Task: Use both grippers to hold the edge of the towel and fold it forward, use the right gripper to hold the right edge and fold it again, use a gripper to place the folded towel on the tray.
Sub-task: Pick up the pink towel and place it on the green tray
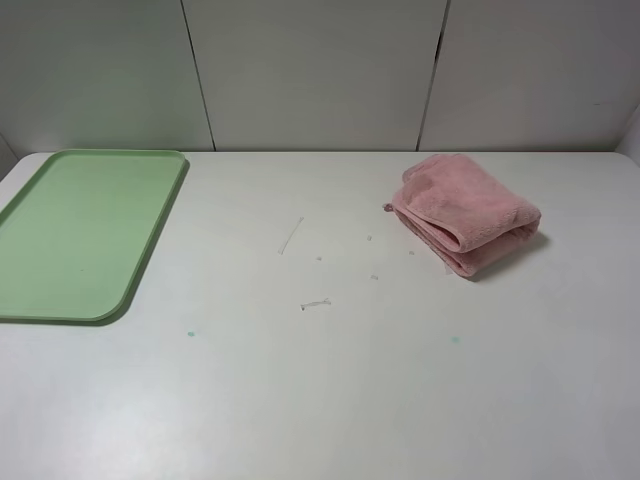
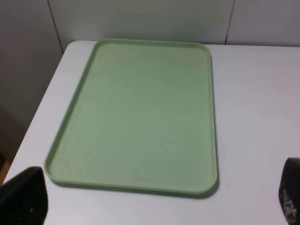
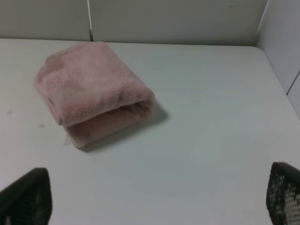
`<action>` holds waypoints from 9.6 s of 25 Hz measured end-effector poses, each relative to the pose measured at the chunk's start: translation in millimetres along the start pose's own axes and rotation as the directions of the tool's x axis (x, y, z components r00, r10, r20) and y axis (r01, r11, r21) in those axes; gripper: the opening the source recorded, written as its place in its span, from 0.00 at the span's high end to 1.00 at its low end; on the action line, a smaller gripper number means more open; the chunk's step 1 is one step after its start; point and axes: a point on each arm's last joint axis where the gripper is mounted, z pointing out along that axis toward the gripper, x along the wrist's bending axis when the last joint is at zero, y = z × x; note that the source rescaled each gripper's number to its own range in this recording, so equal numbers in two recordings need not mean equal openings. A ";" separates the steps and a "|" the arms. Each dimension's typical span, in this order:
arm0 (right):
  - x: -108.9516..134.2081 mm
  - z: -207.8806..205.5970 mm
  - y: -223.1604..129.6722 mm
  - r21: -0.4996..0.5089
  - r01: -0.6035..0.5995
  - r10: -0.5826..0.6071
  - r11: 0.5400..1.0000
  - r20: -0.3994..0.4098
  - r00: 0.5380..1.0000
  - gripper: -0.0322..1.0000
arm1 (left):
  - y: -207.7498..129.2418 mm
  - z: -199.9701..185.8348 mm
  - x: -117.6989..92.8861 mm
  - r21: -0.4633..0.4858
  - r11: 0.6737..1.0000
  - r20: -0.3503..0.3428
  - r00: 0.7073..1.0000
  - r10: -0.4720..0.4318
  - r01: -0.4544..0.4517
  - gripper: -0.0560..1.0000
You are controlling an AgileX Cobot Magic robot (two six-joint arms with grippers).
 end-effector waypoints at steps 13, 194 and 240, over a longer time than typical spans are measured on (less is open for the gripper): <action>0.1 0.0 0.0 0.000 -0.001 0.001 1.000 -0.001 1.000 0.00 | 2.6 0.0 -0.4 -0.028 1.000 0.004 1.000 0.001 -0.001 0.01; -0.8 0.0 0.0 0.000 0.002 -0.002 1.000 0.008 1.000 0.00 | 102.2 338.0 -279.4 0.655 0.588 0.447 0.870 0.206 -0.475 0.91; -0.8 0.0 0.0 0.000 0.001 -0.001 1.000 0.009 1.000 0.00 | 40.4 361.9 -33.2 0.462 0.886 0.015 0.998 -0.053 0.040 0.91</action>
